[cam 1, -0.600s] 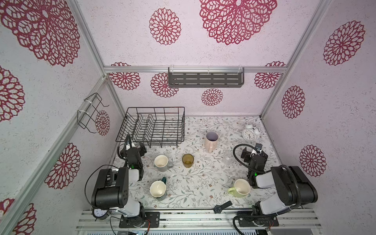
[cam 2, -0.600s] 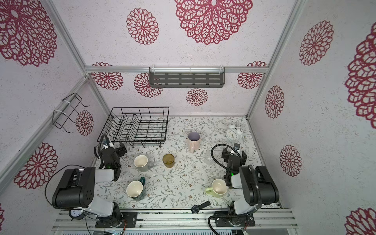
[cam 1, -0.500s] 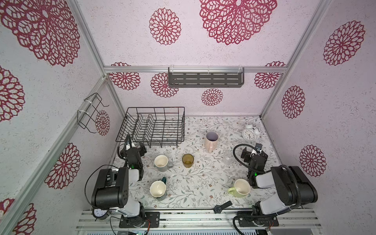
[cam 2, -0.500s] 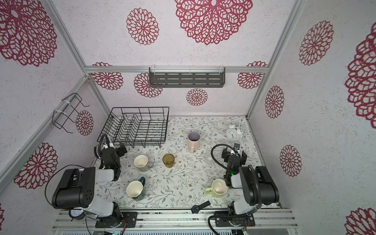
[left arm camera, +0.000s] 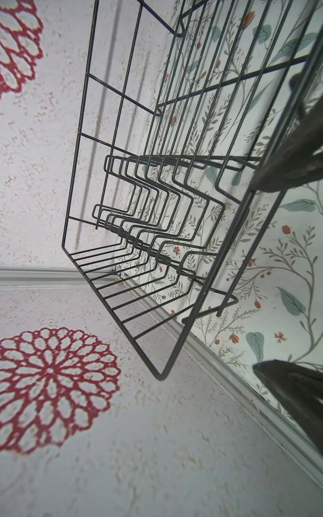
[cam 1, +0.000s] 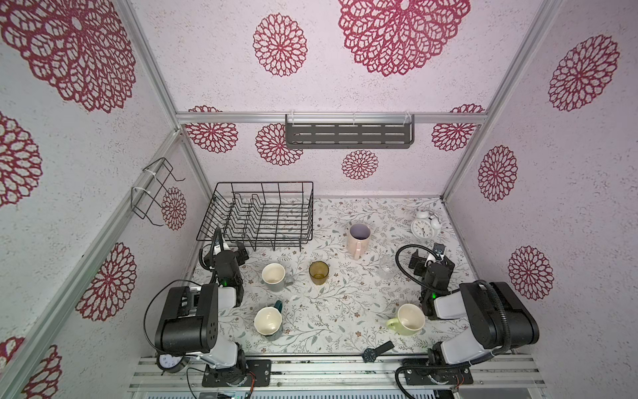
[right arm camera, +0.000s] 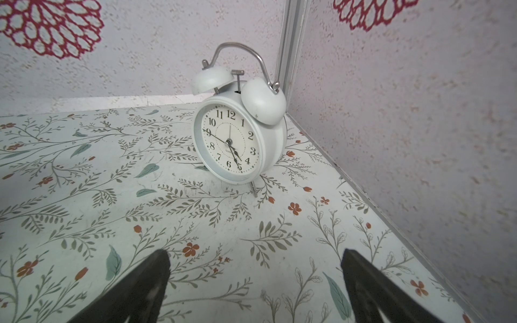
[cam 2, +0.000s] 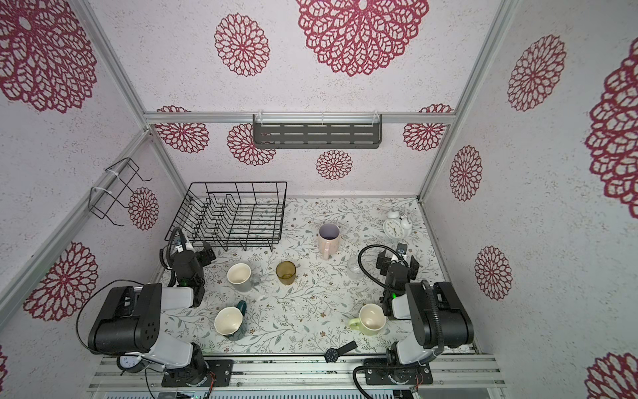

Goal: Load cups into a dish rack
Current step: Move the cup to the bottom-center of the table.

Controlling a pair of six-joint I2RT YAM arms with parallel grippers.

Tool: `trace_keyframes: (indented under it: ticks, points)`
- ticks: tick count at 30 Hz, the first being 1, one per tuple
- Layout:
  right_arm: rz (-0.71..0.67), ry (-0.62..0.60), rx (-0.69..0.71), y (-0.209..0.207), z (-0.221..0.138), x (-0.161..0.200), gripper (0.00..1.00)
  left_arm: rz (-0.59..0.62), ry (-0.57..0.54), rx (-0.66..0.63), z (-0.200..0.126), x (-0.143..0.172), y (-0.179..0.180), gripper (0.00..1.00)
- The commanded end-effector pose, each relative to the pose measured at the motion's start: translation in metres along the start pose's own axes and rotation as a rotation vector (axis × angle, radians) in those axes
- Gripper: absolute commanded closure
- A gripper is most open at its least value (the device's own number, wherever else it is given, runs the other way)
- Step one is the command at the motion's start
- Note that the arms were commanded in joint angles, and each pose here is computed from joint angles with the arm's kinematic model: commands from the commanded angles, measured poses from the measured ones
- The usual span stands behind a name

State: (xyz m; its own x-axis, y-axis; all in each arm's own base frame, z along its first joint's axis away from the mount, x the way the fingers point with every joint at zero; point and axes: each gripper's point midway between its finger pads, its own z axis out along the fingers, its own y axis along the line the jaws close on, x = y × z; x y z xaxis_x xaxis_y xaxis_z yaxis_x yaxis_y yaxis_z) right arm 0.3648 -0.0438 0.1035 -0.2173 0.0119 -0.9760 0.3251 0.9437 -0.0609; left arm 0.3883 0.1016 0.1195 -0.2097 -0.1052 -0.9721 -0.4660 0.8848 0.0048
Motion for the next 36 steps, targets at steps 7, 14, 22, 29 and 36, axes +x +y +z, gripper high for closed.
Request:
trace_keyframes:
  ticks: [7, 14, 22, 29, 36]
  points:
    - [0.037, -0.046, 0.014, -0.001, 0.000, -0.014, 0.01, 0.000, -0.020, 0.004, 0.000, -0.005, -0.003, 0.03]
    - [0.036, -0.066, -0.016, 0.001, -0.007, -0.020, 0.01, -0.005, -0.020, -0.002, 0.000, -0.005, -0.001, 0.03]
    - [0.062, -0.095, -0.092, 0.006, -0.029, -0.080, 0.01, -0.009, -0.058, -0.022, -0.025, -0.040, 0.003, 0.03]
    - [0.386, -0.077, -0.004, -0.016, -0.043, -0.129, 0.01, -0.196, 0.098, -0.009, -0.074, -0.093, 0.011, 0.03]
    - [0.423, 0.086, -0.270, 0.039, -0.038, -0.131, 0.02, -0.444, 0.145, 0.065, -0.121, -0.123, 0.013, 0.03]
